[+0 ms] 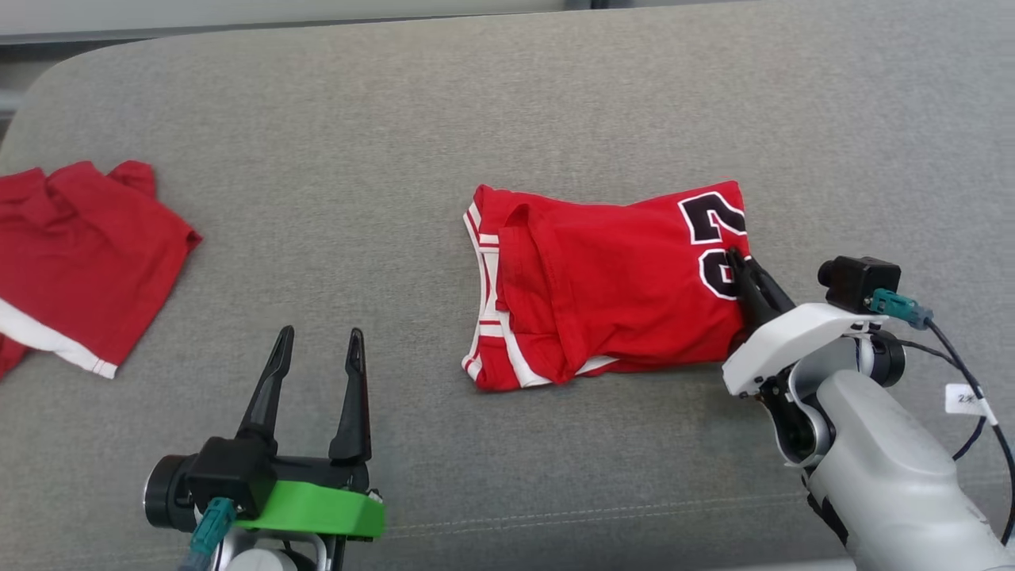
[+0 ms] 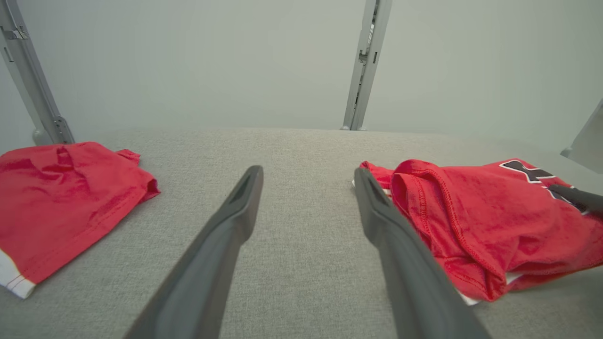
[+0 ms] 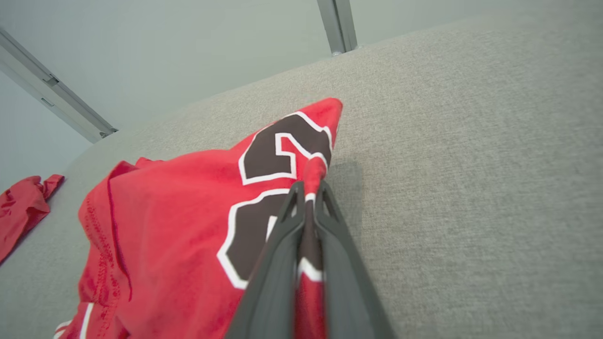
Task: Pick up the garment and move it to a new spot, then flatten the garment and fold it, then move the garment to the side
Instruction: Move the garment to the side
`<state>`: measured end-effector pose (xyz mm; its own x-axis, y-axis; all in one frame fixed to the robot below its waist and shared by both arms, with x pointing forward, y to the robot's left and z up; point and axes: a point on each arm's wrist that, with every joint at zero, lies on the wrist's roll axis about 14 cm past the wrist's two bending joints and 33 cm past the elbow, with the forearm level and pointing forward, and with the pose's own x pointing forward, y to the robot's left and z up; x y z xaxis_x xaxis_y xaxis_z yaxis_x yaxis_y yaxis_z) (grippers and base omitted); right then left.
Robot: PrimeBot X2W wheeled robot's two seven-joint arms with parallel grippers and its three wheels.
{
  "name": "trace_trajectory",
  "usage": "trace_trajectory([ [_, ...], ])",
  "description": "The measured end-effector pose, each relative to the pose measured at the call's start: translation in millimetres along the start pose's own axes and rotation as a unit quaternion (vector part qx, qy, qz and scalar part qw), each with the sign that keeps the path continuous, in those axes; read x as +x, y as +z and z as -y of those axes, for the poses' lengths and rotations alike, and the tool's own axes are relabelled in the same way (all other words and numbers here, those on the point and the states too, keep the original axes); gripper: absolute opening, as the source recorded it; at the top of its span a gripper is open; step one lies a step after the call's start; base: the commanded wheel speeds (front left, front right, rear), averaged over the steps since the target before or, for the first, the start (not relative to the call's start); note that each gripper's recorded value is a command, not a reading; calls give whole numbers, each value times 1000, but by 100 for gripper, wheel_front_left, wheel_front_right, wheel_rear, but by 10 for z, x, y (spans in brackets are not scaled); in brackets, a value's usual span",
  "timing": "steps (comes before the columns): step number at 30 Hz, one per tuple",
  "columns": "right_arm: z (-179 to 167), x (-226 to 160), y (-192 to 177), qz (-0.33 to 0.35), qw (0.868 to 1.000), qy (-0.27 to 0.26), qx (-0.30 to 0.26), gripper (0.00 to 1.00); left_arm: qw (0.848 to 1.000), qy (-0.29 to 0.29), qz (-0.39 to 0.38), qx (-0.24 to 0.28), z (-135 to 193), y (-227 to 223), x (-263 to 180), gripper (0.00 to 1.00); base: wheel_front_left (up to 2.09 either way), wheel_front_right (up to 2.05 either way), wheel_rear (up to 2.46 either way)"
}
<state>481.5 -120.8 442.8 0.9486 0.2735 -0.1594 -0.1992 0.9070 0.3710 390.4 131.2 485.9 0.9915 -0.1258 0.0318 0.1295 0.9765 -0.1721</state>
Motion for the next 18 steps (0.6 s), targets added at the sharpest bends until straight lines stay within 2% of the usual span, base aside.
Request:
trace_trajectory([
  [14,527,-522,152,38,995,-89,3,0,994,-109,-7,-8,625,-134,319,100,0,0,0],
  [18,702,-661,211,39,993,-113,-16,0,990,-142,-7,-10,829,-161,384,100,0,0,0],
])
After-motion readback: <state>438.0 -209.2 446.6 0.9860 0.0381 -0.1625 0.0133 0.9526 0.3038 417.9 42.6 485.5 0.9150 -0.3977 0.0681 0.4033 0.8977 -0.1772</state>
